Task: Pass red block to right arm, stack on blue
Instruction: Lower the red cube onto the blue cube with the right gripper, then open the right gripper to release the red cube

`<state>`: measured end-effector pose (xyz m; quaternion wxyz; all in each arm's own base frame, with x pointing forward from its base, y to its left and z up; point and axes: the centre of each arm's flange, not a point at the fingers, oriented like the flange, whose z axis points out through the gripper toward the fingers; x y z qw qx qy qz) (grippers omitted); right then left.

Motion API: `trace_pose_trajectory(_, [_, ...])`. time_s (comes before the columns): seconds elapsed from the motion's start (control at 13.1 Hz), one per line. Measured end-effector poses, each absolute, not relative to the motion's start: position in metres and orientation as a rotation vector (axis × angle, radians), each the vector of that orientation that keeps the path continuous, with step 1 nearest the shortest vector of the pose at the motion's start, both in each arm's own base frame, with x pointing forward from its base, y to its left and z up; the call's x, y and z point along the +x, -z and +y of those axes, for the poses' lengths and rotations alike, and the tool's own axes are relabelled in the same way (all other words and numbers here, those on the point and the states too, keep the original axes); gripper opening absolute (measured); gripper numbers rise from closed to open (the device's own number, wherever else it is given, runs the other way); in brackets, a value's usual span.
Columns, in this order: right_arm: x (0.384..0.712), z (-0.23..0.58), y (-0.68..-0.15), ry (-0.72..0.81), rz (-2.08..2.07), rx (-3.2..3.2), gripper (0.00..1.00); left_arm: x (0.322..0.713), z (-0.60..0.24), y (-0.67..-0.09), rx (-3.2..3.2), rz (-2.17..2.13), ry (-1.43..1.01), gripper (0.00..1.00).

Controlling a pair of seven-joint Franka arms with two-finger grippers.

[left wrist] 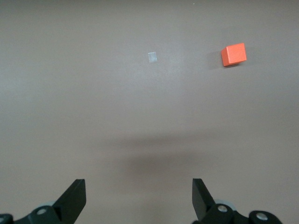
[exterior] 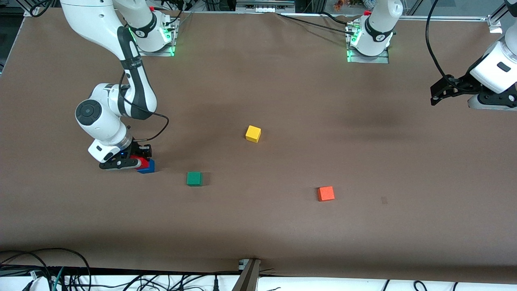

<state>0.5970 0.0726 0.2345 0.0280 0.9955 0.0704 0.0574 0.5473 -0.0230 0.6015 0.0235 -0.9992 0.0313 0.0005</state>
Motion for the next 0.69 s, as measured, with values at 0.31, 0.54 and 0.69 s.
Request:
trace_pose_trajectory(0.31, [0.597, 0.073, -0.234, -0.181, 0.218, 3.072, 0.64, 0.546, -0.020, -0.600, -3.093, 0.087, -0.024, 1.00])
trace_pose_trajectory(0.54, [0.602, 0.074, -0.241, -0.203, 0.221, 3.073, 0.95, 0.546, -0.019, -0.600, -3.093, 0.086, -0.028, 1.00])
trace_pose_trajectory(0.69, [0.606, 0.074, -0.251, -0.191, 0.217, 3.083, 1.00, 0.546, -0.019, -0.600, -3.093, 0.086, -0.029, 1.00])
